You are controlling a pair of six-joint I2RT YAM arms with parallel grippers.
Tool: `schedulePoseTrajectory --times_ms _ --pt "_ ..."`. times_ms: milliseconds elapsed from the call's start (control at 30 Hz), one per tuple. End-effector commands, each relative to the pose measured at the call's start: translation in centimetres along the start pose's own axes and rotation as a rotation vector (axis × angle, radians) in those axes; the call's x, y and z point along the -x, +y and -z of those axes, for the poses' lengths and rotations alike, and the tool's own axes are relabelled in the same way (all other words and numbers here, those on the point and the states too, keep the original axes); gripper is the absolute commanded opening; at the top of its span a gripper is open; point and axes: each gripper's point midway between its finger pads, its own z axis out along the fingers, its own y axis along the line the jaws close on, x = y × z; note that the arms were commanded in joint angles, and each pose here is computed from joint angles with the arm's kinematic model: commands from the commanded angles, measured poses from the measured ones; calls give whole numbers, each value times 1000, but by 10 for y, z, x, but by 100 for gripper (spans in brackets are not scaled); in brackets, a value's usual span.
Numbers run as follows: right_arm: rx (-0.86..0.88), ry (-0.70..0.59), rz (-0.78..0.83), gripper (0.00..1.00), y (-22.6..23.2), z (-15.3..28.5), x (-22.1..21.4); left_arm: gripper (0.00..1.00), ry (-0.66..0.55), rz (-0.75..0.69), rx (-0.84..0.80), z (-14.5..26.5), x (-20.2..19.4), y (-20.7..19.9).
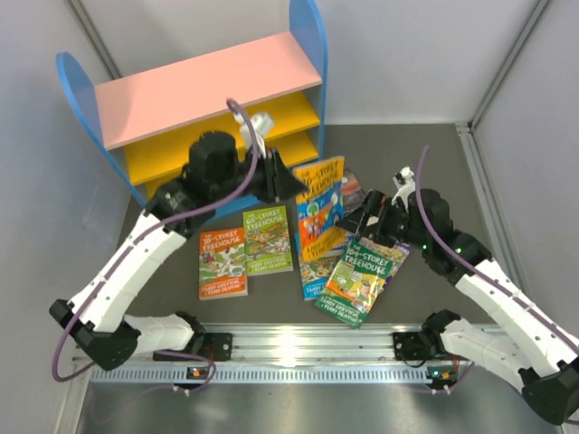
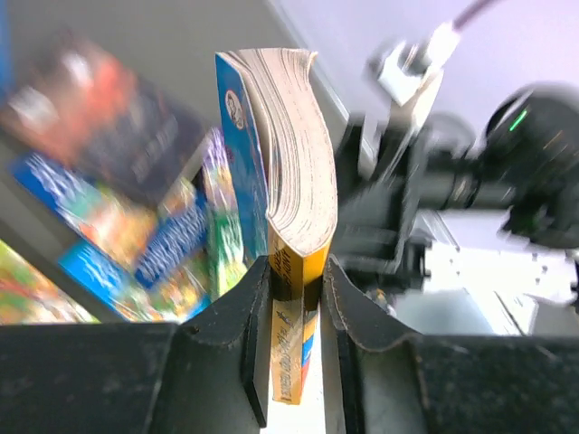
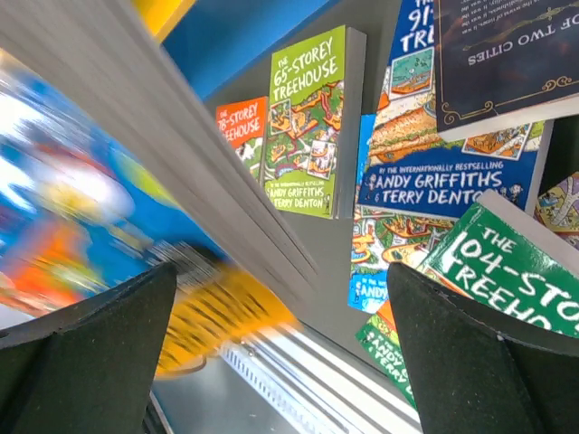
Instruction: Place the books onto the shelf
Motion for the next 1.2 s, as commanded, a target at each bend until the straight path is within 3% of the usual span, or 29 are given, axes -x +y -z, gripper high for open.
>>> schedulePoseTrajectory --times_ms 0,133,267,467,633,700,967,1167 --pt "35 -44 -52 100 8 1 4 0 -129 -193 -1 31 72 -38" --pt "114 -66 -143 100 5 6 -10 0 -274 -285 -46 48 151 -66" --pt "98 -62 -180 100 -8 10 -23 0 -399 -304 -55 55 204 -66" --pt "56 -17 -168 100 -18 22 -38 0 -636 -228 -140 70 295 -39" --pt "41 -34 -181 100 -26 36 -45 0 -725 -178 -172 71 347 3" --pt "28 -28 -196 100 -32 38 -50 0 -741 -164 -170 71 357 20" --pt "-12 -16 -187 100 -42 42 -57 0 -613 -57 -96 22 345 103" --pt "-28 12 -178 100 -44 36 -59 0 -656 -42 14 18 351 134"
